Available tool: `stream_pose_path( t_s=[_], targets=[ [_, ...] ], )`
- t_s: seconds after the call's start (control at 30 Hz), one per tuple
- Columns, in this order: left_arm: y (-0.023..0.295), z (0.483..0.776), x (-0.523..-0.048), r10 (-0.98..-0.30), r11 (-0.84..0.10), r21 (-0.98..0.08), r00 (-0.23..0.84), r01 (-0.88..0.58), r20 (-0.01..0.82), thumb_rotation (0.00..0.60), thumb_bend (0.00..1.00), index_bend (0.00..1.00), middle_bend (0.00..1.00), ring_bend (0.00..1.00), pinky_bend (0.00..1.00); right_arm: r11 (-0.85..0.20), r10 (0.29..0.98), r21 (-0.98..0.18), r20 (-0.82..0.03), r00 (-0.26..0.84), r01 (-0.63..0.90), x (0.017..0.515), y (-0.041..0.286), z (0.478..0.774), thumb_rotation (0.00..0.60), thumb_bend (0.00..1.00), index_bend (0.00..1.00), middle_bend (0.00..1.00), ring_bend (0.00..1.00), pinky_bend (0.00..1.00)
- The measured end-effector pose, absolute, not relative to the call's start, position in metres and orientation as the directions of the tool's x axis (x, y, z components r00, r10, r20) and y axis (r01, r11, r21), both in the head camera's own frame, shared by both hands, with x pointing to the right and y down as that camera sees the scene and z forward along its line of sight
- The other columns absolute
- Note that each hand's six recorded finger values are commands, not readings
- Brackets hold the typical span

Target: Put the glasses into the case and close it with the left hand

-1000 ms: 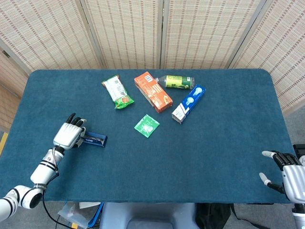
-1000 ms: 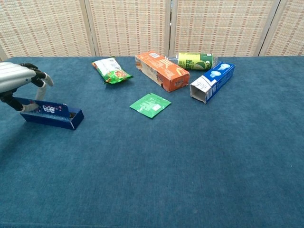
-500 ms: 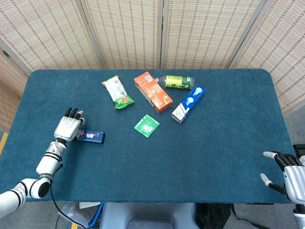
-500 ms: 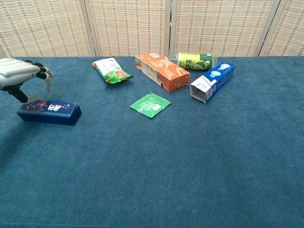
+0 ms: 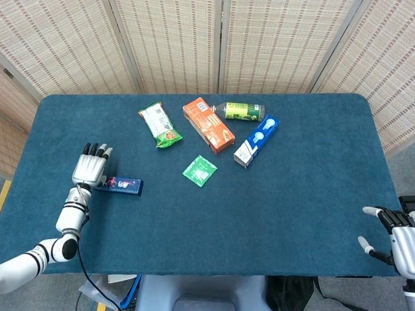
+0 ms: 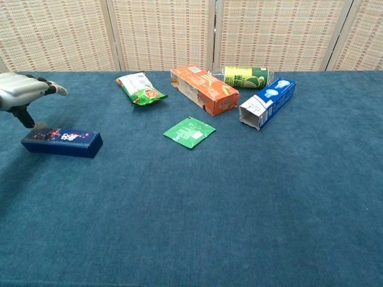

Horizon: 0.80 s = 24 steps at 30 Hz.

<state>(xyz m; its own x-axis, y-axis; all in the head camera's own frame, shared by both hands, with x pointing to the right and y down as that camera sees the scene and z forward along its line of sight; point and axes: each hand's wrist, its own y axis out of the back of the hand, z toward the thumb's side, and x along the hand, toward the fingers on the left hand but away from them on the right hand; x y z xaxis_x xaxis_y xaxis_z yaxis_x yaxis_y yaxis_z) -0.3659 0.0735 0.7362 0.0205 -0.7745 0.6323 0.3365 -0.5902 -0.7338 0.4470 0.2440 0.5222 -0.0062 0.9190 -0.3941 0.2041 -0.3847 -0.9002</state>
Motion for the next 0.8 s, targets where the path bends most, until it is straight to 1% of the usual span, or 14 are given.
stream_pose_path(
  t_s=[0.13,0.23,0.27,0.37,0.43,0.47,0.5,0.67,0.73,0.8],
  targets=[
    [0.073,0.726,-0.366,-0.785,-0.580,-0.752,0.030,0.312,0.618,0.600,0.32,0.10,0.01,0.01,0.01,-0.382,0.920,-0.901,-0.392,-0.006,0.206,0.448,0.244,0.522,0.600,0.20,0.29,0.31,0.30,0.24],
    [0.076,0.715,-0.363,-0.786,-0.576,-0.763,0.056,0.294,0.615,0.600,0.29,0.12,0.11,0.12,0.08,-0.382,0.920,-0.900,-0.391,-0.004,0.208,0.448,0.244,0.522,0.600,0.20,0.29,0.31,0.30,0.24],
    [0.078,0.711,-0.361,-0.781,-0.580,-0.763,0.070,0.287,0.620,0.600,0.27,0.12,0.14,0.14,0.10,-0.382,0.920,-0.900,-0.391,-0.003,0.208,0.448,0.244,0.523,0.600,0.20,0.29,0.31,0.30,0.24],
    [0.085,0.699,-0.356,-0.754,-0.601,-0.747,0.110,0.284,0.648,0.600,0.25,0.14,0.17,0.15,0.14,-0.385,0.919,-0.899,-0.394,-0.002,0.211,0.448,0.245,0.524,0.600,0.20,0.29,0.31,0.30,0.24],
    [0.091,0.693,-0.353,-0.730,-0.615,-0.730,0.134,0.299,0.670,0.600,0.25,0.14,0.22,0.19,0.15,-0.387,0.918,-0.897,-0.396,0.000,0.214,0.447,0.245,0.525,0.600,0.20,0.29,0.31,0.30,0.24],
    [0.094,0.690,-0.351,-0.719,-0.616,-0.720,0.146,0.319,0.680,0.600,0.25,0.14,0.27,0.23,0.19,-0.387,0.918,-0.897,-0.396,0.002,0.214,0.447,0.245,0.525,0.600,0.20,0.29,0.30,0.30,0.24],
    [0.095,0.688,-0.350,-0.714,-0.613,-0.715,0.152,0.336,0.684,0.600,0.25,0.14,0.31,0.26,0.21,-0.386,0.919,-0.897,-0.395,0.002,0.214,0.447,0.245,0.525,0.600,0.20,0.29,0.30,0.30,0.24],
    [0.100,0.697,-0.338,-0.704,-0.588,-0.701,0.171,0.404,0.689,0.600,0.25,0.14,0.63,0.52,0.46,-0.381,0.920,-0.900,-0.391,-0.006,0.213,0.450,0.247,0.523,0.600,0.20,0.29,0.30,0.30,0.24],
    [0.100,0.703,-0.335,-0.704,-0.581,-0.696,0.170,0.422,0.690,0.600,0.25,0.15,0.71,0.60,0.54,-0.380,0.920,-0.901,-0.391,-0.013,0.212,0.453,0.248,0.522,0.600,0.20,0.29,0.30,0.30,0.24],
    [0.098,0.709,-0.332,-0.702,-0.579,-0.689,0.165,0.435,0.693,0.600,0.25,0.15,0.79,0.68,0.65,-0.379,0.920,-0.901,-0.392,-0.017,0.212,0.454,0.249,0.522,0.600,0.20,0.29,0.30,0.30,0.24]
  ],
)
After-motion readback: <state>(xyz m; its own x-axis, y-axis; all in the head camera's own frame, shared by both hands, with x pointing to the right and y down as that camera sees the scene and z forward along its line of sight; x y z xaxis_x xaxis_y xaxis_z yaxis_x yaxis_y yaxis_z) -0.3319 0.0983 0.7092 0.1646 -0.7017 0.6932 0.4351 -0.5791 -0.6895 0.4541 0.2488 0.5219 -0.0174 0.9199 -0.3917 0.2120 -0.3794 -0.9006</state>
